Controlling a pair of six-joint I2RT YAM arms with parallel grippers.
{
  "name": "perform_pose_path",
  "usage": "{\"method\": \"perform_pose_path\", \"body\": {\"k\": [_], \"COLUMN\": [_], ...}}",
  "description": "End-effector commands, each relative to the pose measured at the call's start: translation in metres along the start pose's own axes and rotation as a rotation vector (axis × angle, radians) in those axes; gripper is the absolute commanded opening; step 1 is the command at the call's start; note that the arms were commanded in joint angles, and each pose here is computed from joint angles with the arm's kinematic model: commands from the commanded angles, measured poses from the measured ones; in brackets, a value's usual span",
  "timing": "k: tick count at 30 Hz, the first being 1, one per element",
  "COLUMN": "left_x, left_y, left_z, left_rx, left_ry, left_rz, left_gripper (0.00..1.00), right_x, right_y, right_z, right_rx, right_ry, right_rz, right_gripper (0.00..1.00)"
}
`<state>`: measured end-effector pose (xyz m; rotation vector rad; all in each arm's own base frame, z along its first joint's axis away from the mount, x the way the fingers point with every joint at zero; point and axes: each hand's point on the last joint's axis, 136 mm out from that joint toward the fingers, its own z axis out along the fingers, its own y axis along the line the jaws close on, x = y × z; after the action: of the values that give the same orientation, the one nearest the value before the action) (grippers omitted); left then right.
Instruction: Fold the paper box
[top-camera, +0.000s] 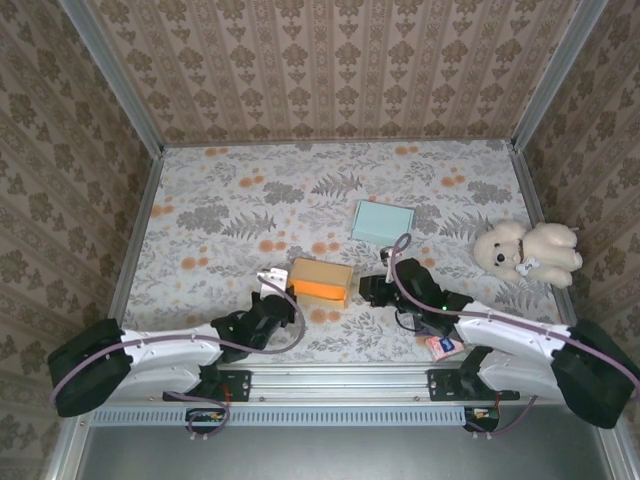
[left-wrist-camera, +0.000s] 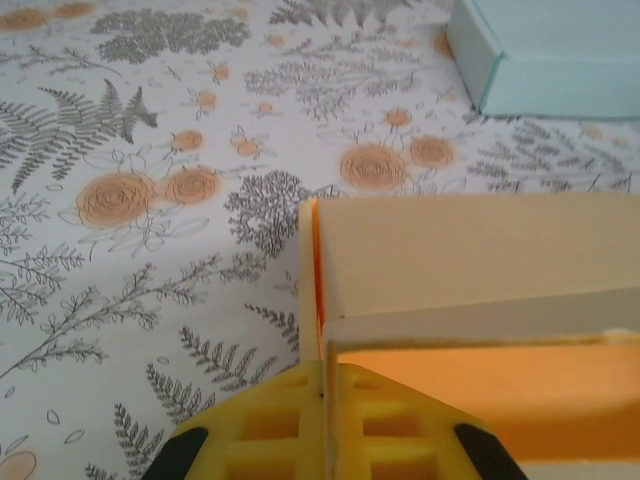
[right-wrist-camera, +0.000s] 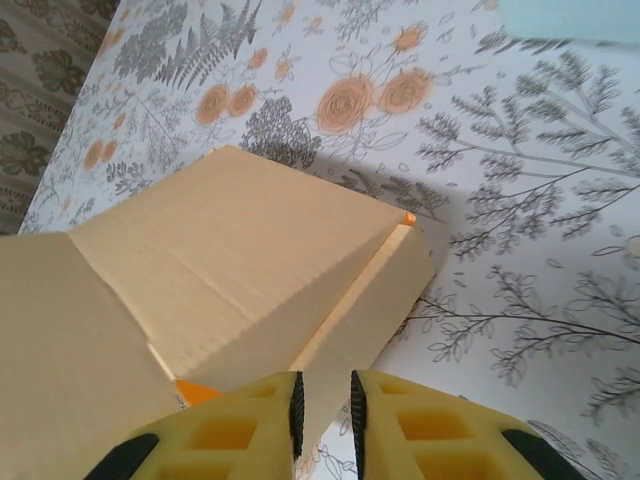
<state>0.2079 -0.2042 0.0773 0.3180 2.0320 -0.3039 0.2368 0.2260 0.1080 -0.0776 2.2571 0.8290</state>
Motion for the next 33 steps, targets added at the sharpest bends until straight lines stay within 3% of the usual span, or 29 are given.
{"method": "perform_pose_path", "body": {"k": [1, 5, 8, 20, 24, 33], "left_x": [0.021, 0.02, 0.019, 0.025, 0.023, 0.024], "left_y": [0.005, 0.0, -0.001, -0.012, -0.013, -0.012], "left_z": [0.0, -0.001, -0.002, 0.004, 0.002, -0.011], "left_rx": [-0.032, -0.024, -0.033, -0.05, -0.061, -0.023], "left_ry": [0.072, 0.07, 0.07, 0.1, 0.094, 0.103], "left_rz": [0.053, 0.068, 0.083, 0.159, 0.174, 0.168], "left_gripper": [0.0, 0.0, 0.0, 0.01, 0.09, 0.39], "right_x": [-0.002, -0.016, -0.026, -0.036, -0.019, 0.008], "right_y": [-0.009, 0.002, 0.011, 0.034, 0.018, -0.008], "right_z": [-0.014, -0.025, -0.024, 0.03, 0.049, 0.079], "right_rx": [0.055, 0.037, 0.029, 0.047, 0.101, 0.182], "right_ry": [-0.017, -0.046, -0.053, 0.055, 0.101, 0.175], "right_rz": [-0.044, -0.059, -0.056, -0.093, -0.1, -0.11], "right_gripper": [0.24, 0.26, 0.34, 0.41, 0.41, 0.41]}}
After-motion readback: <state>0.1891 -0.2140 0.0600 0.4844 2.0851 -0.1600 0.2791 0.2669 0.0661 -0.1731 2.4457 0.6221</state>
